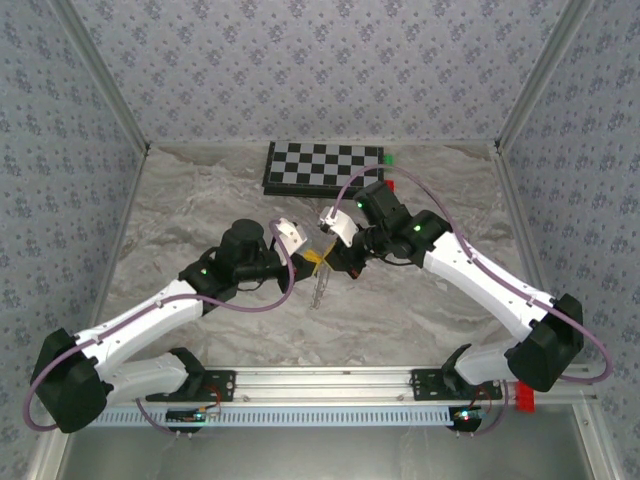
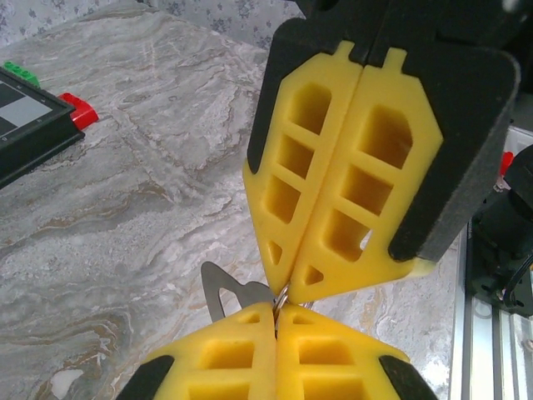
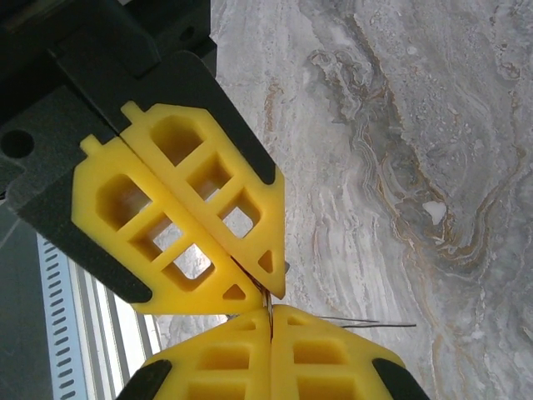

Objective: Put the keys on the keyring

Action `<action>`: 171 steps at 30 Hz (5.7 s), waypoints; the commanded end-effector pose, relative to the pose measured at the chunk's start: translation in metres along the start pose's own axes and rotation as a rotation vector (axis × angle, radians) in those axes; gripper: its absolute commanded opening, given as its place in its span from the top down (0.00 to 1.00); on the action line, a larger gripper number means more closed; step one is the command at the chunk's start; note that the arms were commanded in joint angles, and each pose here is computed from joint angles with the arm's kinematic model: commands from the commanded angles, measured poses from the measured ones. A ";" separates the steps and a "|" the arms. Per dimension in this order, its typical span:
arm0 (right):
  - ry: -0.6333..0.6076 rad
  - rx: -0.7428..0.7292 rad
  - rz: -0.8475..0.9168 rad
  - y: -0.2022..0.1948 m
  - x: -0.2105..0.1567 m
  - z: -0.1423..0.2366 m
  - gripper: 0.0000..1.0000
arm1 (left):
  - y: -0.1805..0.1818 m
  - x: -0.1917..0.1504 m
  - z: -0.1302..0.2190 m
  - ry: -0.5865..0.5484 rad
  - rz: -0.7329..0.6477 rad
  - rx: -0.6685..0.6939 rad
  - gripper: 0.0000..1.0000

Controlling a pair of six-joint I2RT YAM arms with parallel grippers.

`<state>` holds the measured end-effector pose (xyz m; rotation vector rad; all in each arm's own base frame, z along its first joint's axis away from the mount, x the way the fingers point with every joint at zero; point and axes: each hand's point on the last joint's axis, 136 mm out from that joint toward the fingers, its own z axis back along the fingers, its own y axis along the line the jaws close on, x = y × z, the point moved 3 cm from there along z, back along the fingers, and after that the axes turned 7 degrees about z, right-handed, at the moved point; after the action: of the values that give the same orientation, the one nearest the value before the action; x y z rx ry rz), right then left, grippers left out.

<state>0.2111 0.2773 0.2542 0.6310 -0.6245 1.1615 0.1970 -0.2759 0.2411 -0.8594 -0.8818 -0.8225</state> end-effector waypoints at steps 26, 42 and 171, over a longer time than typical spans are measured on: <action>-0.566 -0.034 -0.025 -0.001 0.021 0.061 1.00 | -0.016 0.028 0.013 -0.143 -0.042 -0.050 0.65; -0.799 0.003 0.000 0.001 0.022 0.065 1.00 | -0.030 0.063 0.063 -0.407 0.025 -0.131 0.62; -0.877 0.072 0.033 0.011 0.037 0.070 1.00 | -0.026 0.078 0.022 -0.327 0.115 -0.299 0.89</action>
<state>0.2047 0.2528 0.3156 1.1845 -1.2834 0.8918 0.2017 -0.2847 0.3146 -1.2871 -0.9791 -0.6961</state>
